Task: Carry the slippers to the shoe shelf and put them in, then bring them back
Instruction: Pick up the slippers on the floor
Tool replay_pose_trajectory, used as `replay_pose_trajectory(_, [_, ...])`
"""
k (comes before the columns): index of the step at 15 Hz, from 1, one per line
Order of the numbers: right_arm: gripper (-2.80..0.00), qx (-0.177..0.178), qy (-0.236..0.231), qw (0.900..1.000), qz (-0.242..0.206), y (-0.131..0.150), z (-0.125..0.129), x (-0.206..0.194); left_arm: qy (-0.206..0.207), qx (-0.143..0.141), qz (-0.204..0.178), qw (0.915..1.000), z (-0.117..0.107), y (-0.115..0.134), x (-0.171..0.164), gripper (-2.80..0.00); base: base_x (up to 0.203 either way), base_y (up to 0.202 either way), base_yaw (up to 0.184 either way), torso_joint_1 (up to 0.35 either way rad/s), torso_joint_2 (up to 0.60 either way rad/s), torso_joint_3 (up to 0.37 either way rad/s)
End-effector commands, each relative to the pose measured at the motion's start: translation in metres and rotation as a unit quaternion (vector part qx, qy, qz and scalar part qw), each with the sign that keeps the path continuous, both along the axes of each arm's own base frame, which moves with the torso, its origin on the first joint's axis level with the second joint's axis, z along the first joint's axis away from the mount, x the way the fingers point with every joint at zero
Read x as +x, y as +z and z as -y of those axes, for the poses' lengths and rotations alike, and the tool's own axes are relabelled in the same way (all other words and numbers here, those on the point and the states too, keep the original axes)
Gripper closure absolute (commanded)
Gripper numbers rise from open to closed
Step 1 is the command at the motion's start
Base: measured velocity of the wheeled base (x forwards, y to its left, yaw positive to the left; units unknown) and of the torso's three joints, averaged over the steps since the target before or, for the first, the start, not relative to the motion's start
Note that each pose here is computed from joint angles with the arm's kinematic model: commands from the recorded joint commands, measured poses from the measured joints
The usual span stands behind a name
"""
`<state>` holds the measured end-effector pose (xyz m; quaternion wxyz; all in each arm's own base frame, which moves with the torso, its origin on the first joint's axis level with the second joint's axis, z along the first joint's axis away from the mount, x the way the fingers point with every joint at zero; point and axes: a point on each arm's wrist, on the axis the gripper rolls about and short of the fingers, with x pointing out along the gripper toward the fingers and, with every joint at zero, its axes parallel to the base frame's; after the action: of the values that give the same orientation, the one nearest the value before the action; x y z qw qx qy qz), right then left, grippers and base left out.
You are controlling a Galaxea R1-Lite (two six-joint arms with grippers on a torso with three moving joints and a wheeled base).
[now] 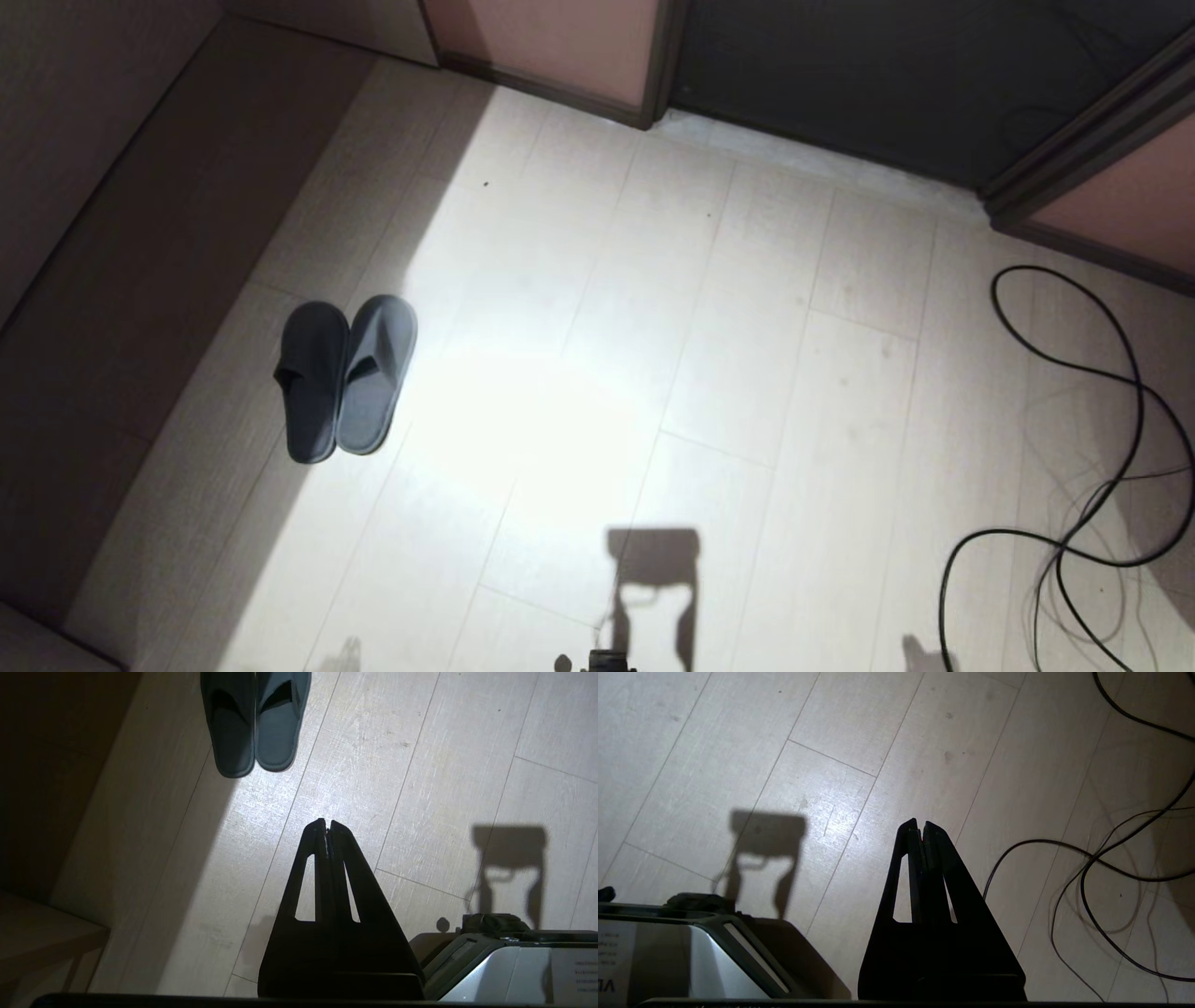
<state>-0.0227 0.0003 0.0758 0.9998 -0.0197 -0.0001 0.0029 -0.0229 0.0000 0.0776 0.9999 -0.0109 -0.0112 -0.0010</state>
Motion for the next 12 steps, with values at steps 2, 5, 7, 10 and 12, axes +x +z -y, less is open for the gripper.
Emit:
replay_pose_trajectory(2, [0.0,0.0,0.001,1.0,0.0,-0.0002,0.0,0.0,0.0,-0.001,-0.004,1.0,0.0,-0.0021,0.0007,0.0,0.0,0.0,0.0,0.002,0.0,-0.197])
replay_pose_trajectory(5, [0.0,0.0,0.001,1.0,-0.001,-0.0003,0.0,0.0,0.0,-0.001,-0.004,1.0,0.0,-0.0021,0.0007,0.0,0.0,0.0,0.0,0.003,0.0,-0.195])
replay_pose_trajectory(7, [0.0,0.0,0.001,1.0,-0.001,-0.0003,0.0,0.0,0.0,-0.001,-0.004,1.0,0.0,-0.0021,0.0007,0.0,0.0,0.0,0.0,-0.001,0.01,-0.196])
replay_pose_trajectory(10, [0.0,0.0,0.001,1.0,0.0,-0.0001,0.0,0.0,0.0,-0.001,-0.004,1.0,0.0,-0.0021,0.0007,0.0,0.0,0.0,0.0,0.001,0.0,-0.199])
replay_pose_trajectory(12, [0.0,0.0,0.001,1.0,-0.001,-0.0003,0.0,0.0,0.0,-0.001,-0.004,1.0,0.0,-0.0021,0.0007,0.0,0.0,0.0,0.0,0.002,0.0,-0.196])
